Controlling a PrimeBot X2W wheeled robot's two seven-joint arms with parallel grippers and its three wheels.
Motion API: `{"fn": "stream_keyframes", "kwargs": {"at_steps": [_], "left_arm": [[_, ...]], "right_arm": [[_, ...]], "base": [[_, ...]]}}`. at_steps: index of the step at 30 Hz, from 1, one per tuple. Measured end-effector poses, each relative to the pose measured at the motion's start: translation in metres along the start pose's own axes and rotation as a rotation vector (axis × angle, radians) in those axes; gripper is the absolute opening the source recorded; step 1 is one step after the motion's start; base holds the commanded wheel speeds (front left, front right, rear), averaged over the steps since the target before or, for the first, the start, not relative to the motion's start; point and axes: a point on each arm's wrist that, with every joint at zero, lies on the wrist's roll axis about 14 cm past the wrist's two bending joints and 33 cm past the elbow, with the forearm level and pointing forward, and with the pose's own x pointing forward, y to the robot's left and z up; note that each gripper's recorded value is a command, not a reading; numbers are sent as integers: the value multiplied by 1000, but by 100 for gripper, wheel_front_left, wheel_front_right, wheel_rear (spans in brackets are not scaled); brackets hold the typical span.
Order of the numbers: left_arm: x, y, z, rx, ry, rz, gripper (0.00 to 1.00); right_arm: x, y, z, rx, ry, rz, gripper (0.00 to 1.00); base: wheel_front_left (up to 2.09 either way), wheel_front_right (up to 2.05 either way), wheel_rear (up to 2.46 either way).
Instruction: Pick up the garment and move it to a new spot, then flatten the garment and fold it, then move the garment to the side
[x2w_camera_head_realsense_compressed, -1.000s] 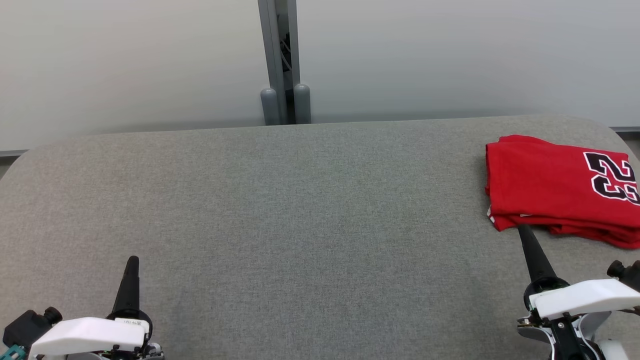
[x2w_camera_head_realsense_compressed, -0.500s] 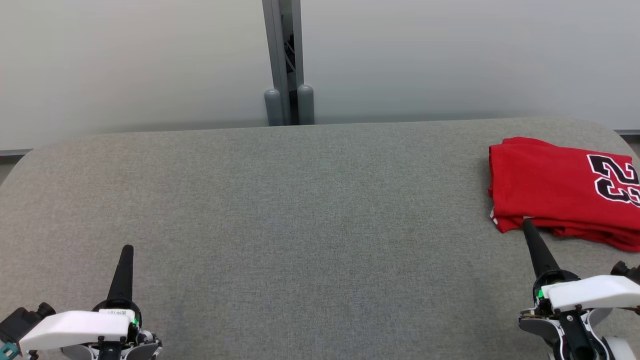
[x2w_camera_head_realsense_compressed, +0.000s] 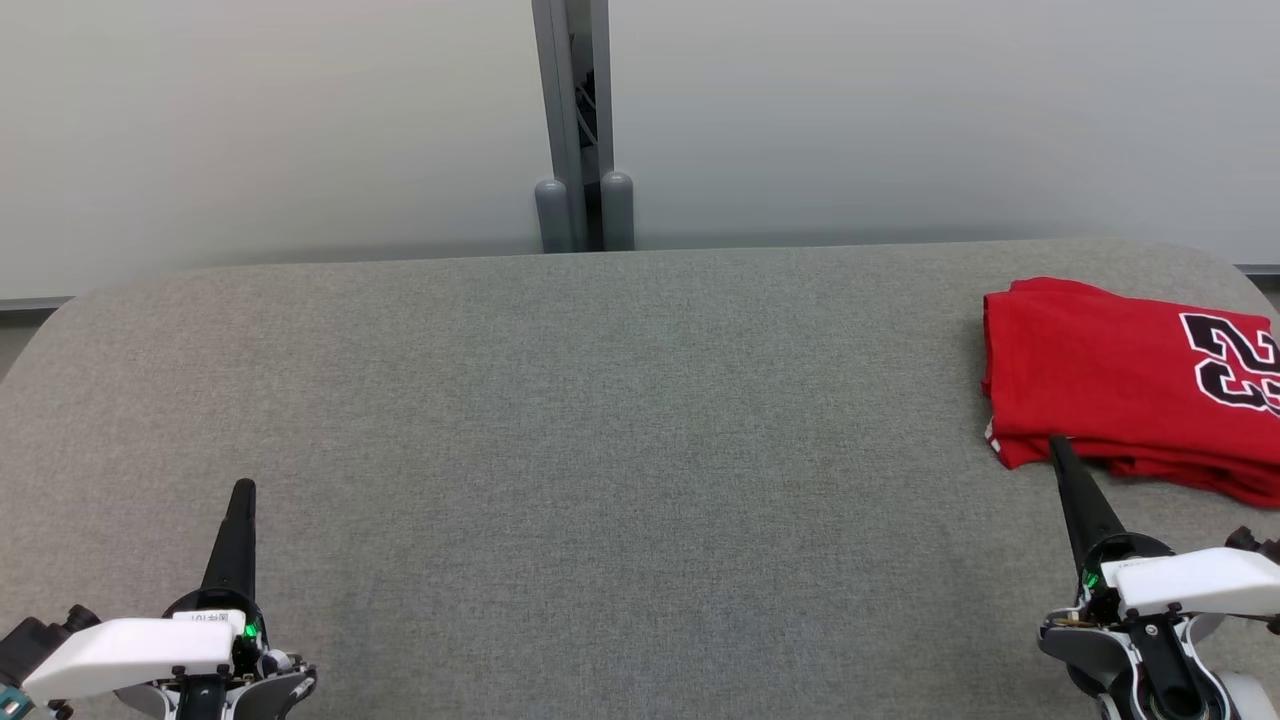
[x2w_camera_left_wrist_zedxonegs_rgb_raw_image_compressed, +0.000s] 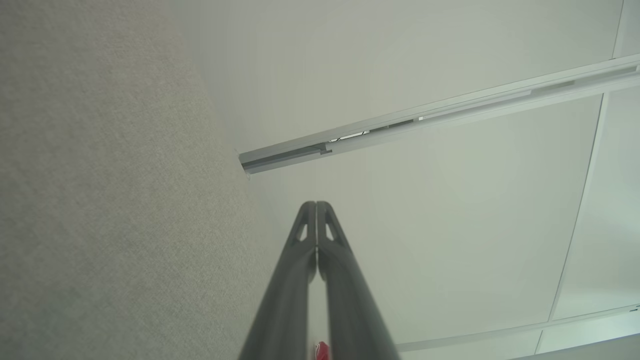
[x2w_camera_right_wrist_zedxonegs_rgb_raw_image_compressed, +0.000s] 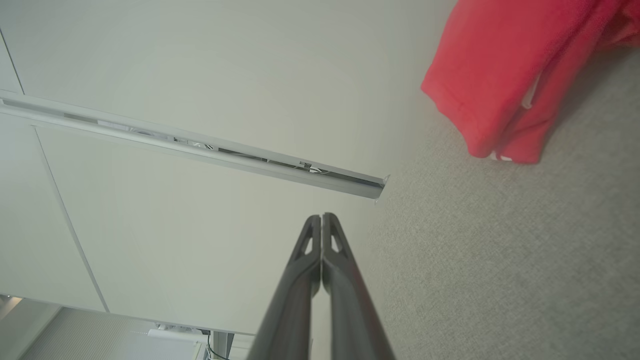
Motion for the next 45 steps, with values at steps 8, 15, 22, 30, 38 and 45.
{"fn": "stream_keyframes", "kwargs": {"at_steps": [8, 15, 22, 30, 38, 45], "left_arm": [[0, -2, 3, -52, -7, -16, 0], [1, -8, 9, -135, -23, -51, 0], [2, -11, 12, -177, -32, -69, 0], [2, -13, 14, -199, -37, -81, 0], [2, -13, 14, -200, -37, -81, 0], [2, -13, 14, -201, -38, -81, 0]], "right_arm": [[2, 2, 1, 61, -2, 8, 0], [5, 5, 1, 154, -2, 17, 0], [6, 5, 1, 199, -1, 21, 0], [7, 6, 1, 228, 0, 25, 0], [7, 7, 2, 228, -1, 26, 0], [7, 7, 2, 228, -1, 26, 0]], "base": [[0, 0, 0], [0, 0, 0], [0, 0, 0], [0, 0, 0], [0, 0, 0], [0, 0, 0]]}}
